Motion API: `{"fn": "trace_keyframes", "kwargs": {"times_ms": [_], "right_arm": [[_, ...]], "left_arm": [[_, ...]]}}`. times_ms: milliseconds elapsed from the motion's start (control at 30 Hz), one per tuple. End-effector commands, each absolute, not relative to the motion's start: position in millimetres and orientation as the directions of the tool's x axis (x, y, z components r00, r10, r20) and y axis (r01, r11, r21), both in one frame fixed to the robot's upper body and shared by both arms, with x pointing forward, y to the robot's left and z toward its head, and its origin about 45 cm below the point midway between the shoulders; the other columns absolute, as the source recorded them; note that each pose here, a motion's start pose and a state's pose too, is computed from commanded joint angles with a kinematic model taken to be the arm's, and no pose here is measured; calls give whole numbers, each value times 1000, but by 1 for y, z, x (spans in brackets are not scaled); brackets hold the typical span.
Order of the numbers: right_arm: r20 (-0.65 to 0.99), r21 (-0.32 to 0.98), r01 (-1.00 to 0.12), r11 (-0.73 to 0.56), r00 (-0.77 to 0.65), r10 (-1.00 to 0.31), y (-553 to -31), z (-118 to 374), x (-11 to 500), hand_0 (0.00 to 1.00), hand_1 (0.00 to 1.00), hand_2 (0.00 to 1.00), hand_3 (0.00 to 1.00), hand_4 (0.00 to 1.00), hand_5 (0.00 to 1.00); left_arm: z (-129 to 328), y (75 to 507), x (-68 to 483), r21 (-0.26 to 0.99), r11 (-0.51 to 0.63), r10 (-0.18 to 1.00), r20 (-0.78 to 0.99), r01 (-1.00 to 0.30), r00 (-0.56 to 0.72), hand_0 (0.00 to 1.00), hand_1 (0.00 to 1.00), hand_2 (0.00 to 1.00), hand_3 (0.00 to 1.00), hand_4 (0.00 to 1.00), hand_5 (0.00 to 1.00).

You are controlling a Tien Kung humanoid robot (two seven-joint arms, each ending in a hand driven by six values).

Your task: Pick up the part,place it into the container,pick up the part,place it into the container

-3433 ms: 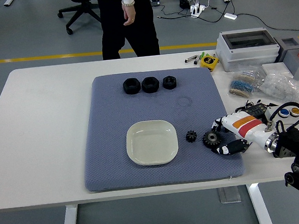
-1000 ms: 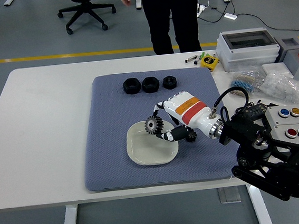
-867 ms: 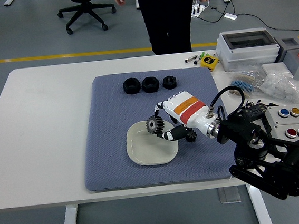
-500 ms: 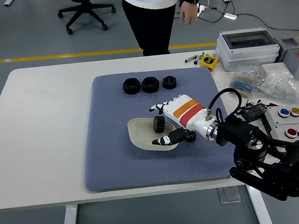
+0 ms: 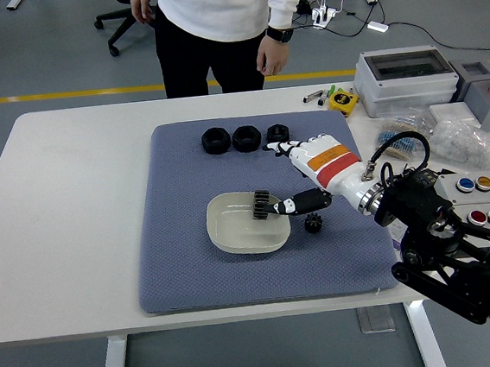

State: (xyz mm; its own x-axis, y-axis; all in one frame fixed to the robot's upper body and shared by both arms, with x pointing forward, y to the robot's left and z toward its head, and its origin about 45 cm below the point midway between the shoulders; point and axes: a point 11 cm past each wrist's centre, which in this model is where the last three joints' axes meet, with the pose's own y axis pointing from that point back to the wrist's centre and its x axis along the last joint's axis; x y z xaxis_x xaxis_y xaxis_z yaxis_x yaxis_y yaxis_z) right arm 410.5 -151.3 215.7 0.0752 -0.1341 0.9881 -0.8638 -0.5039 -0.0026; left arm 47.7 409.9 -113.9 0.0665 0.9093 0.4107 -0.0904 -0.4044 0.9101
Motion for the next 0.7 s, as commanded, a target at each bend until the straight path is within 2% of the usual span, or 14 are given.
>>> {"fn": "trace_keyframes", "kwargs": {"times_ms": [333,700], "right_arm": [[990,101,-901,-421,133,-48,-200,186,415,183,296,657,777,998,744],[983,120,-872,-474,170,-64,-189,179,404,161,280,626,765,998,722]], "left_arm": [[-114,409,47,911,-403,910,409,-90,68,778,717,707,590,656,618],[-115,407,46,911,-402,910,408,-87,72,776,718,706,590,653,614]]}}
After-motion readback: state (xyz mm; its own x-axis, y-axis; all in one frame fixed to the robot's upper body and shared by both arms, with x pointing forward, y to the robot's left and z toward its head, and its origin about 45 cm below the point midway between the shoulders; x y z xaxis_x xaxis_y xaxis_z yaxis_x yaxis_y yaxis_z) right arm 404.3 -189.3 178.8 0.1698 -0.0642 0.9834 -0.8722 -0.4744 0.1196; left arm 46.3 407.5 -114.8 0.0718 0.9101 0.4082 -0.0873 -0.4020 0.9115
